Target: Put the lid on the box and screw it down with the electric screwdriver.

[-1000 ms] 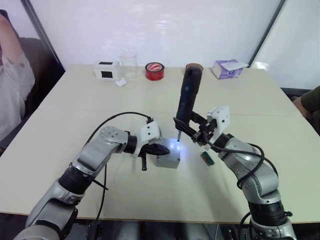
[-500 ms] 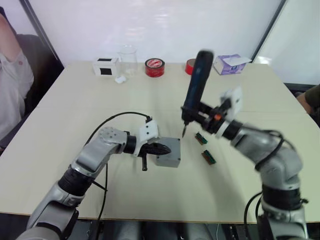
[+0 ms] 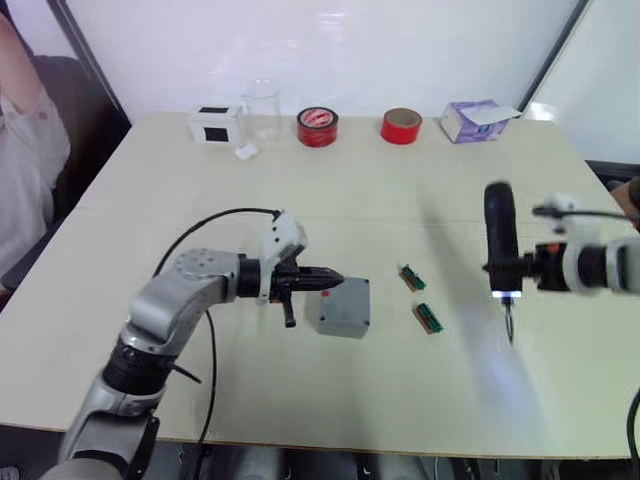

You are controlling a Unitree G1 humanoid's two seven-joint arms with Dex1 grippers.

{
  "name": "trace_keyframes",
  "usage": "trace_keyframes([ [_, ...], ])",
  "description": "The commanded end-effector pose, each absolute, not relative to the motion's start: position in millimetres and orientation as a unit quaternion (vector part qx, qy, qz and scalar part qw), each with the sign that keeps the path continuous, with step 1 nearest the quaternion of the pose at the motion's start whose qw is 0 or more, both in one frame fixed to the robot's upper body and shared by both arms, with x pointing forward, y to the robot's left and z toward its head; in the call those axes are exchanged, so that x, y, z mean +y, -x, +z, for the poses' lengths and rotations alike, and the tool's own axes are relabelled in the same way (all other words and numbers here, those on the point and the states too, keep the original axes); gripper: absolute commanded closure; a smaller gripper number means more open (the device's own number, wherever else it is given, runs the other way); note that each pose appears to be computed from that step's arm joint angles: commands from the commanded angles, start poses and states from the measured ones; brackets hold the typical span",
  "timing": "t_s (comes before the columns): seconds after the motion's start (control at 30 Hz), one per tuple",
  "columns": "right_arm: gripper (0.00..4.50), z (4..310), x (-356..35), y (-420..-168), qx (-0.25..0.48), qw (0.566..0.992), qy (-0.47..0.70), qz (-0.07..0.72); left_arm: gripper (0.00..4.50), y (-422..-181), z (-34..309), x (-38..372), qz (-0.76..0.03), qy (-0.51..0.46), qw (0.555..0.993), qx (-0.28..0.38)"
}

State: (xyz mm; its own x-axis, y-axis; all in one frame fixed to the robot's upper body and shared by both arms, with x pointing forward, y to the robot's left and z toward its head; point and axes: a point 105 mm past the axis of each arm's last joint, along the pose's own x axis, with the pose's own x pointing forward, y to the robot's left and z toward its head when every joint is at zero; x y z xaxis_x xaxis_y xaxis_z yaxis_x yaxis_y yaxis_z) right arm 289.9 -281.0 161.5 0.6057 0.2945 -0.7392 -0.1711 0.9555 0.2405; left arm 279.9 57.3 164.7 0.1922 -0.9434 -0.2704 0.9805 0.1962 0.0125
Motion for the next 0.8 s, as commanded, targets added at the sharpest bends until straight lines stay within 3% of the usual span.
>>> trace_keyframes([
  [0.03,2.77,175.4,-286.2,-288.1,0.419,0.894,-0.079,0.138,4.50,-265.8,168.7,58.0,-0.647,-0.128,0.745,0.101],
  [0.23,2.77,148.9,-292.1,-282.1,0.476,0.866,-0.087,0.125,4.50,-265.5,169.4,61.0,-0.638,-0.148,0.749,0.103],
  [0.53,2.77,132.5,-296.6,-273.4,0.520,0.843,-0.060,0.124,4.50,-264.1,166.8,61.7,-0.630,-0.143,0.756,0.105],
  [0.57,1.71,131.4,-296.8,-273.0,0.522,0.842,-0.056,0.124,4.50,-264.7,166.7,62.5,-0.628,-0.142,0.758,0.105],
  [0.7,0.30,134.7,-302.5,-279.0,0.510,0.852,-0.032,0.116,4.50,-279.7,176.9,66.5,-0.592,-0.125,0.794,0.064],
  [0.73,0.02,138.3,-305.5,-282.7,0.499,0.859,-0.018,0.113,4.50,-283.2,184.9,67.0,-0.581,-0.108,0.806,0.041],
  [0.8,0.02,150.0,-308.3,-290.1,0.472,0.874,-0.001,0.119,4.50,-291.4,199.3,72.1,-0.549,-0.083,0.832,0.000],
])
